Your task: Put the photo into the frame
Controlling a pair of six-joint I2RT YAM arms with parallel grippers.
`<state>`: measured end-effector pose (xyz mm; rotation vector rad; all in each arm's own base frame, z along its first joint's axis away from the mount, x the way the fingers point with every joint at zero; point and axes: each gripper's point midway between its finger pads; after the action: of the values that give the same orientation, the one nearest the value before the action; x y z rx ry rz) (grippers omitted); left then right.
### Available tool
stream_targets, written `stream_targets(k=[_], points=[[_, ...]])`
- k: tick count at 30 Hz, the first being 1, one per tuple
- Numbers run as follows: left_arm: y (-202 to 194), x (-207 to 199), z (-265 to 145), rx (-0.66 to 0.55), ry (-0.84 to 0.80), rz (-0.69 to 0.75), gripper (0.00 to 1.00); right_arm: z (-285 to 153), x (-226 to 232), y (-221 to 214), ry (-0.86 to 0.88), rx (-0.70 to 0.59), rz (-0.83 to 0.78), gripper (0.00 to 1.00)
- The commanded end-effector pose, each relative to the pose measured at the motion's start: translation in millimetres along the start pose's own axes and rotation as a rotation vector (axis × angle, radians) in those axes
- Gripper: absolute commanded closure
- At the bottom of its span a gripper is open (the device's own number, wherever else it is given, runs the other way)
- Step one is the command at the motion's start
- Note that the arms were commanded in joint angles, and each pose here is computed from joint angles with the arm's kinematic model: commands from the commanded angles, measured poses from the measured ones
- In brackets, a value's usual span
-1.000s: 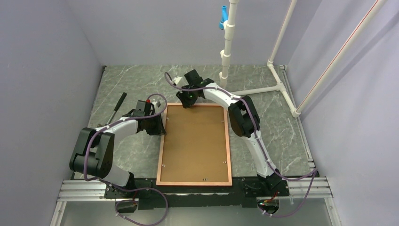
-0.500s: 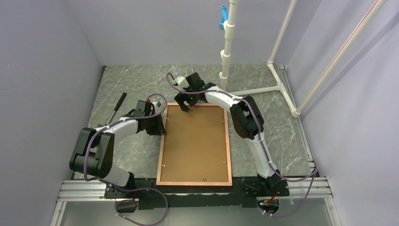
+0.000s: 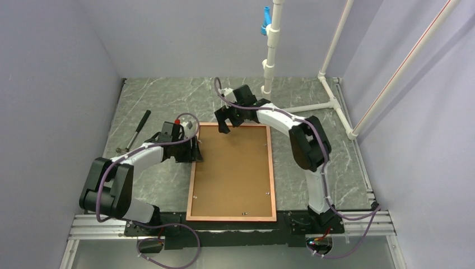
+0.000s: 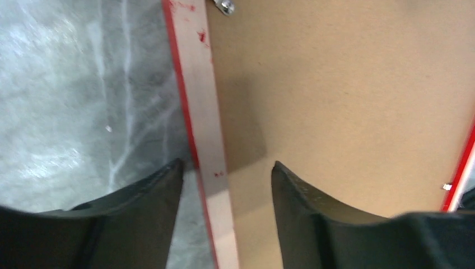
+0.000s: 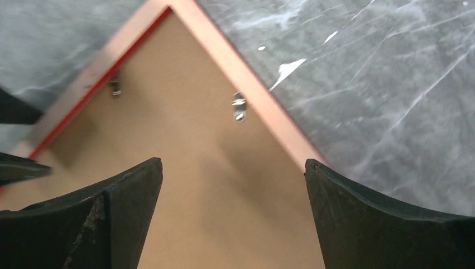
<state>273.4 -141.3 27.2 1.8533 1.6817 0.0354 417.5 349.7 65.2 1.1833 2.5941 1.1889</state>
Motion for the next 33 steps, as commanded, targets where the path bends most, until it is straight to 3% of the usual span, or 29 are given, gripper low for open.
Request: stream_targets(k=[1,6,10,19,24,33], points=[[-14,-6,-15,0.006,-0.016,0.004,0.3,-65,42,48,0.083,-0.207,0.057,0.0],[-10,-22,-32,-0.041,-0.078,-0.001,0.2,-104,64,28,0.123,-0.223,0.158,0.0],[-22,-27,-39,-0.032,-0.1,-0.033,0.19,-125,83,1,0.12,-0.189,0.221,0.0],[-52,-12,-45,-0.019,-0.025,-0.12,0.19,-141,121,-87,-0.038,0.019,0.268,0.0],[-62,-8,-39,-0.002,-0.015,-0.165,0.28,-141,156,-130,-0.033,0.124,0.253,0.0],[-69,-9,-27,0.027,-0.034,-0.182,0.47,-149,215,-197,0.252,0.219,0.095,0.0]])
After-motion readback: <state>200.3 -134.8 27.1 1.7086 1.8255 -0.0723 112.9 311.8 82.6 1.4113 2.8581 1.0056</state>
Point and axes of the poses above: each gripper's point midway between its finger pads, its own z axis out along the fingers, its own x axis along the line the jaws close on, y = z × x, and after that the axes turned 5 degrees about z, right-handed
